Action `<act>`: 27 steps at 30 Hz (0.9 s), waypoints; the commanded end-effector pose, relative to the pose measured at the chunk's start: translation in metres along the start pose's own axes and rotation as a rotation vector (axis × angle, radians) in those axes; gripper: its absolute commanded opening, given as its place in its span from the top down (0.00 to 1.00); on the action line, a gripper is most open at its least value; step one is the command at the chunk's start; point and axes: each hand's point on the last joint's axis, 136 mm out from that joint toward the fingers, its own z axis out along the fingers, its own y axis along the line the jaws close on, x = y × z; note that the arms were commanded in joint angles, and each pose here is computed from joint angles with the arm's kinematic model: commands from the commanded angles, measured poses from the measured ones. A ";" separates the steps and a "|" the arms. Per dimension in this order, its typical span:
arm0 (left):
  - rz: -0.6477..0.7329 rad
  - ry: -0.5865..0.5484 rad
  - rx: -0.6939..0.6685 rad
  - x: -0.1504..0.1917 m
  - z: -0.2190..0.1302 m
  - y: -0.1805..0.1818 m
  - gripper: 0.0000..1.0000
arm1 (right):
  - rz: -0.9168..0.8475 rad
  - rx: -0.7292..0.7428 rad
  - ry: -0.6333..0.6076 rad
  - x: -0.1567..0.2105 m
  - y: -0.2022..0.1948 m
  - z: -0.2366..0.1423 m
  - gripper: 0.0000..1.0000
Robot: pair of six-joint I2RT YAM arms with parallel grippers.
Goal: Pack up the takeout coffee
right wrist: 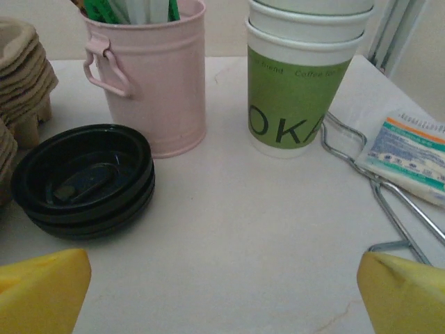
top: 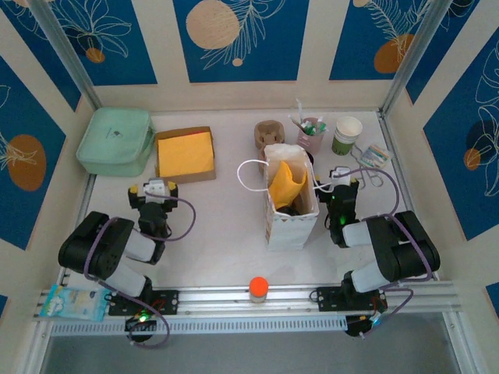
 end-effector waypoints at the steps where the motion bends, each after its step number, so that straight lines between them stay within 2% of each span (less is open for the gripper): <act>1: 0.046 -0.052 0.089 -0.014 0.003 -0.022 0.00 | -0.016 -0.047 -0.084 -0.021 0.007 0.000 0.01; 13: 0.053 -0.056 0.128 -0.013 -0.001 -0.028 0.00 | -0.054 -0.128 -0.178 -0.018 0.020 -0.018 0.01; 27: 0.092 -0.069 0.212 -0.012 -0.007 -0.043 0.00 | -0.070 -0.163 -0.160 -0.011 0.027 -0.013 0.01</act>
